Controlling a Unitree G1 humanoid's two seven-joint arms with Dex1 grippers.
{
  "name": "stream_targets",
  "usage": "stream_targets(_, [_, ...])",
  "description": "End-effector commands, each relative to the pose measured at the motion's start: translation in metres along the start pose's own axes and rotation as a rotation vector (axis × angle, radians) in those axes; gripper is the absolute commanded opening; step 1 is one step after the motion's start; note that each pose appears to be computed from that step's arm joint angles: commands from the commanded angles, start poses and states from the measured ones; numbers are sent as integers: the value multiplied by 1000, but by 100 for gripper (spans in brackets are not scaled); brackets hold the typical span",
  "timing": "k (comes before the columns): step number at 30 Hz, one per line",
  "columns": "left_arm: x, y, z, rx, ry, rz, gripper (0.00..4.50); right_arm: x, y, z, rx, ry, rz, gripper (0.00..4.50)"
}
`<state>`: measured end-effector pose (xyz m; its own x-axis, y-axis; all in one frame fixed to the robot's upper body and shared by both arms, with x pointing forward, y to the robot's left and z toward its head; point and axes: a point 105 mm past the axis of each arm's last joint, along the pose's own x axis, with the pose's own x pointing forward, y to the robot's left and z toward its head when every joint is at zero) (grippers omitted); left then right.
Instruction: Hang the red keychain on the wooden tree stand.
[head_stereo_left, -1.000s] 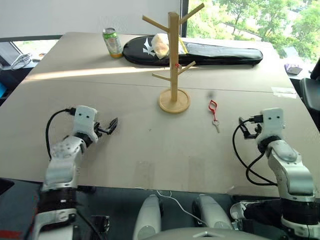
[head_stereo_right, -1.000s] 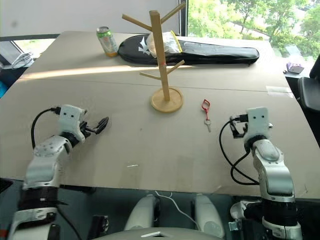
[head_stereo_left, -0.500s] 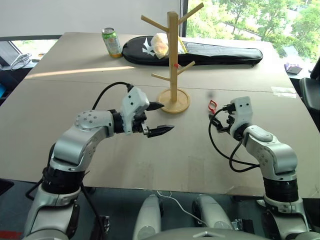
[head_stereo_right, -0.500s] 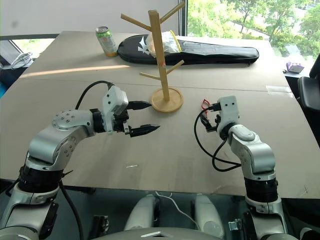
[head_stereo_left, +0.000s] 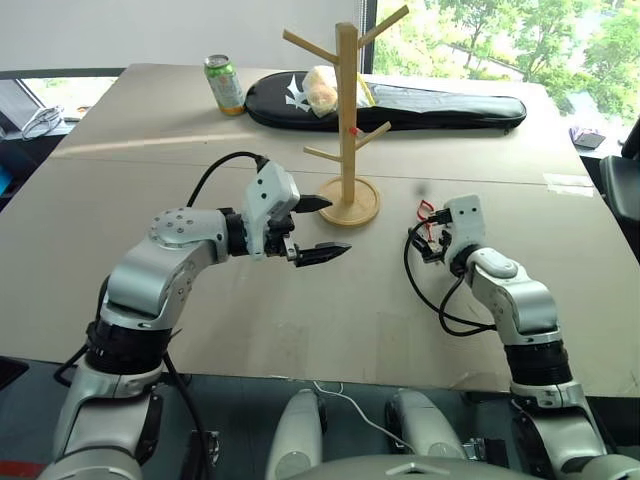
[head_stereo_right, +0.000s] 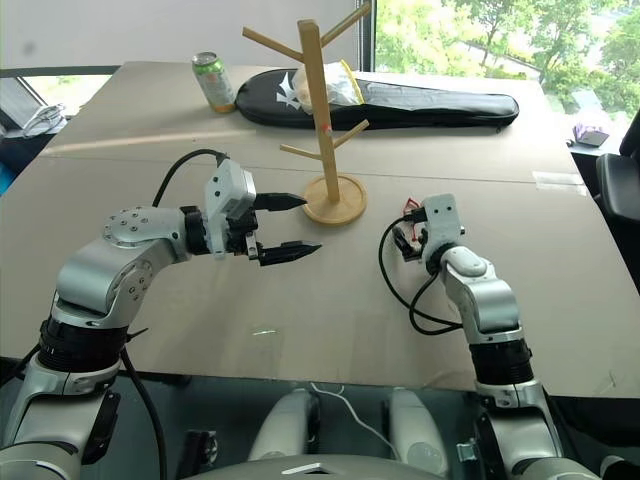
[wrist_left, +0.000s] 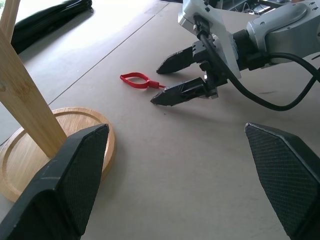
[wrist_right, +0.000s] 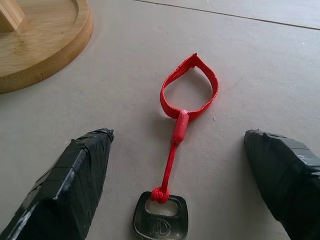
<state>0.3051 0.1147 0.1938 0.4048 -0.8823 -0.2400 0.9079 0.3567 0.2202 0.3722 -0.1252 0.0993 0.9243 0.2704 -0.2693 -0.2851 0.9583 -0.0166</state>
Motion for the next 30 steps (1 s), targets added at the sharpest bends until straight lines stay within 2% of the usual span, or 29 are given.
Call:
stream_targets(1, [-4, 1, 10, 44, -24, 8, 450, 3, -1, 3, -5, -25, 5, 400])
stream_targets(2, [-4, 1, 11, 44, -25, 9, 450, 4, 0, 3, -9, -27, 17, 376])
stream_targets(3, [-4, 1, 11, 44, -25, 10, 450, 4, 1, 3, -16, -31, 28, 325])
stream_targets(4, [-4, 1, 11, 44, -26, 10, 450, 5, 2, 2, -21, -33, 36, 294])
stream_targets(5, [-4, 1, 11, 43, -27, 10, 450, 5, 3, 2, -24, -35, 42, 238])
stream_targets(9, [-4, 0, 10, 42, -26, 9, 450, 6, 5, 2, -40, -37, 57, 64])
stream_targets(11, [-4, 0, 11, 42, -27, 8, 450, 7, 6, 2, -51, -39, 67, 5])
stream_targets(16, [-6, -2, 13, 33, -39, 10, 450, 2, 9, -2, -71, -38, 88, 5])
stream_targets(19, [-11, -3, 13, 27, -45, 21, 450, -11, 10, 1, -87, -69, 143, 5])
stream_targets(26, [-41, -6, 32, -144, -171, 88, 450, -86, 41, 62, -100, -367, 479, 5])
stream_targets(30, [-52, -6, 41, -210, -220, 122, 450, -103, 53, 90, -186, -501, 539, 5])
